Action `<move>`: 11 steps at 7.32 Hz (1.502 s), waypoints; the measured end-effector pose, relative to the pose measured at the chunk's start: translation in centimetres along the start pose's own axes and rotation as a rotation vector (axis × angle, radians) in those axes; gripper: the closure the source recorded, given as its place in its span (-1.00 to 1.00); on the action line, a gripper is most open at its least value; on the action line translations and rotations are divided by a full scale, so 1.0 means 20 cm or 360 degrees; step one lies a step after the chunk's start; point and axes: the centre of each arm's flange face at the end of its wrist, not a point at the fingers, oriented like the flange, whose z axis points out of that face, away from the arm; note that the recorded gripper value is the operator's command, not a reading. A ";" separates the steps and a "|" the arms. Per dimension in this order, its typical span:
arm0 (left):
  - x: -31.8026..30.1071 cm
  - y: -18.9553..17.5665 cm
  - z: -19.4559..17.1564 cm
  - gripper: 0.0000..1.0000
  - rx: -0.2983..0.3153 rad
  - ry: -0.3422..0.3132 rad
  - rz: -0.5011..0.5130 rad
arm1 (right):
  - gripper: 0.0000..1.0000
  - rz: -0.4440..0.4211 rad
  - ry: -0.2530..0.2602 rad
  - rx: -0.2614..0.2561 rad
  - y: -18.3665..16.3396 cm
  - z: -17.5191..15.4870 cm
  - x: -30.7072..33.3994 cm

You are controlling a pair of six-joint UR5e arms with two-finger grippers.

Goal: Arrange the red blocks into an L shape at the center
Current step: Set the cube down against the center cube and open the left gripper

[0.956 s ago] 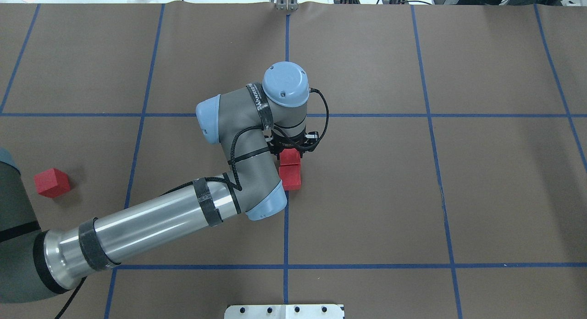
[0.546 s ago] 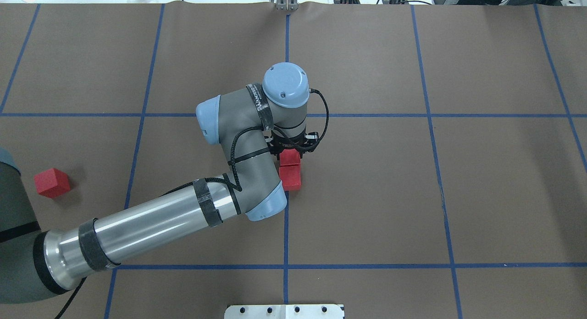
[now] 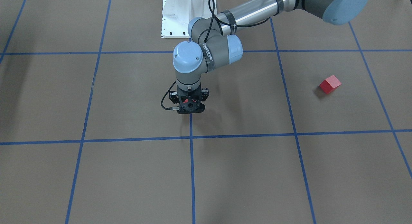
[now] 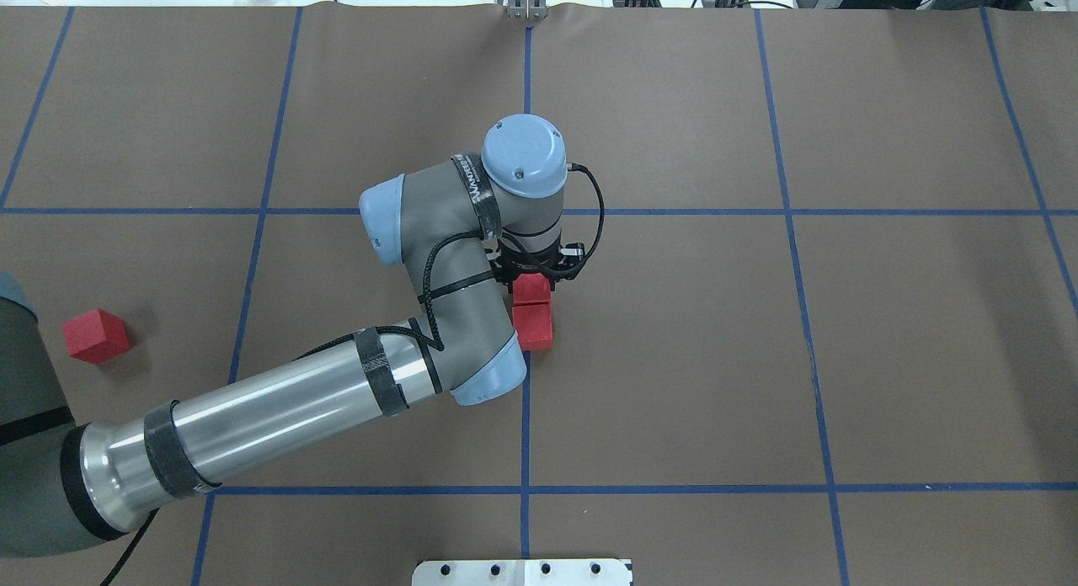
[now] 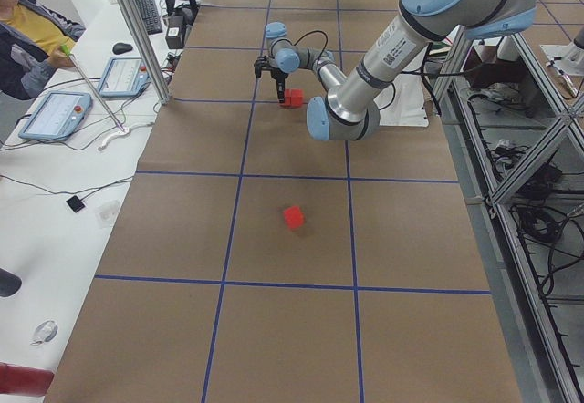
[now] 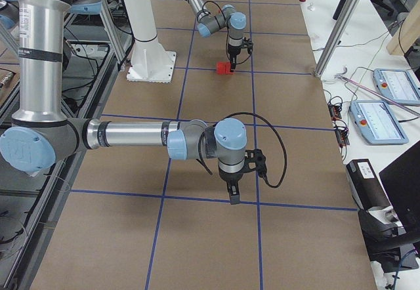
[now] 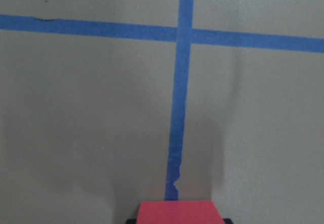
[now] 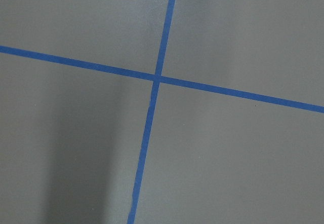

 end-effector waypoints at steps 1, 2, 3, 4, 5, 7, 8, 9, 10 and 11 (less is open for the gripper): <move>0.00 0.00 0.00 0.35 0.0000 -0.0001 0.0022 | -0.99 0.0000 0.0000 0.0000 0.00 0.00 0.00; 0.00 0.00 0.00 0.29 0.0000 -0.0001 0.0031 | -0.99 0.0000 0.0000 0.0000 0.00 0.00 0.00; 0.00 0.00 0.00 0.18 0.0000 -0.0001 0.0034 | -0.99 0.0000 0.0000 0.0000 0.00 0.00 0.00; 0.00 0.00 0.00 0.09 0.0000 -0.0001 0.0035 | -0.99 0.0000 0.0000 0.0000 0.00 0.00 0.00; 0.00 0.00 0.00 -0.01 0.0000 -0.0001 0.0035 | -0.99 0.0000 0.0001 0.0000 0.00 0.00 0.00; 0.00 0.00 0.00 -0.16 -0.0002 0.0000 0.0036 | -0.99 0.0000 0.0001 0.0000 0.00 0.00 0.00; 0.00 0.00 0.00 -0.18 -0.0001 -0.0001 0.0036 | -0.99 0.0000 0.0001 0.0000 0.00 0.00 0.00; 0.00 0.00 0.00 -0.26 -0.0001 -0.0001 0.0036 | -0.99 0.0000 0.0001 0.0000 0.00 0.00 0.00; 0.00 0.00 0.00 -0.33 0.0000 -0.0001 0.0036 | -0.99 0.0000 0.0001 0.0000 0.00 0.00 0.00; 0.00 0.00 0.00 -0.39 -0.0001 -0.0001 0.0036 | -0.99 0.0000 0.0001 0.0000 0.00 0.00 0.00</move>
